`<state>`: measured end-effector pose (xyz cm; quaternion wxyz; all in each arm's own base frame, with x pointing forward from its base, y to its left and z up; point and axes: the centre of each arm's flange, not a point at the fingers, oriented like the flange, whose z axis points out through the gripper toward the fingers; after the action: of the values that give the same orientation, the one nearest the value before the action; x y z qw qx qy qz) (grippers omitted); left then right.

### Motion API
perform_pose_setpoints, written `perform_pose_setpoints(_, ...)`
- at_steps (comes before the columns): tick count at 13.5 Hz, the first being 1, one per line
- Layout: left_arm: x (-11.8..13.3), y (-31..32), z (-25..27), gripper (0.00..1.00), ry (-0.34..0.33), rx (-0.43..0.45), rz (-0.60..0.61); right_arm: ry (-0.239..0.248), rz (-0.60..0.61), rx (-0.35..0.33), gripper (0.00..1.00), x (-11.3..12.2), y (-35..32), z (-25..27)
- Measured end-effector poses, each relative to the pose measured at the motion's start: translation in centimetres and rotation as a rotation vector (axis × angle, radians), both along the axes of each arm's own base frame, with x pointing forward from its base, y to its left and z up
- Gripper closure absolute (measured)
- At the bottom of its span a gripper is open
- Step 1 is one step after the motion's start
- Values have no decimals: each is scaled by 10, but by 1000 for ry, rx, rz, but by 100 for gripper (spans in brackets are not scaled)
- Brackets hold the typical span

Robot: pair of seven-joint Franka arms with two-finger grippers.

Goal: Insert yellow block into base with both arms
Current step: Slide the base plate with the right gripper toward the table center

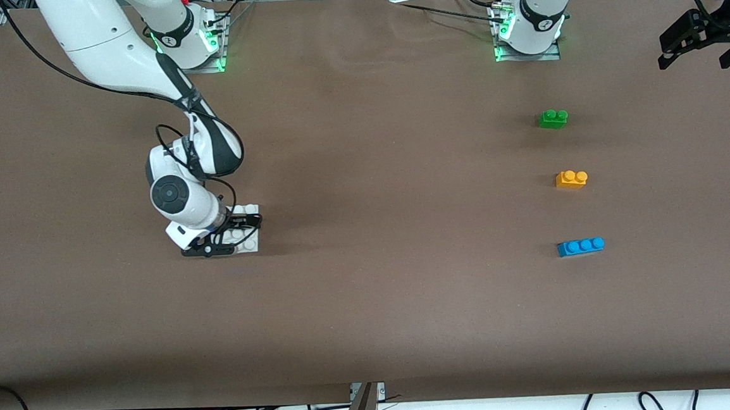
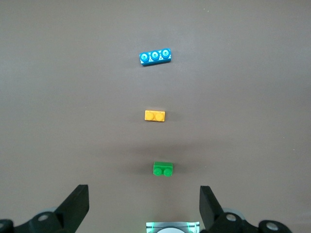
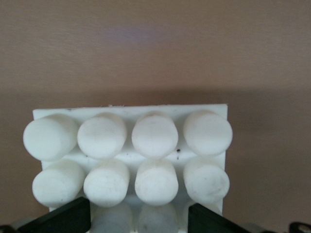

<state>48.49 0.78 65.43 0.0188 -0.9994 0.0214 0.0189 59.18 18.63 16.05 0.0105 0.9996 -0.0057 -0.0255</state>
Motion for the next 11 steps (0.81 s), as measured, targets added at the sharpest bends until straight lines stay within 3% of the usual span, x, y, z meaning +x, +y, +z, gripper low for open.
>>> perform_pose_setpoints(6, 0, 1, 0, 0, 0, 0, 1, -28, -39, 9, 0, 0, 56, 1)
perform_pose_setpoints(11, 0, 1, 0, 0, 0, 0, 2, -47, 13, 25, 0, -13, 113, 2)
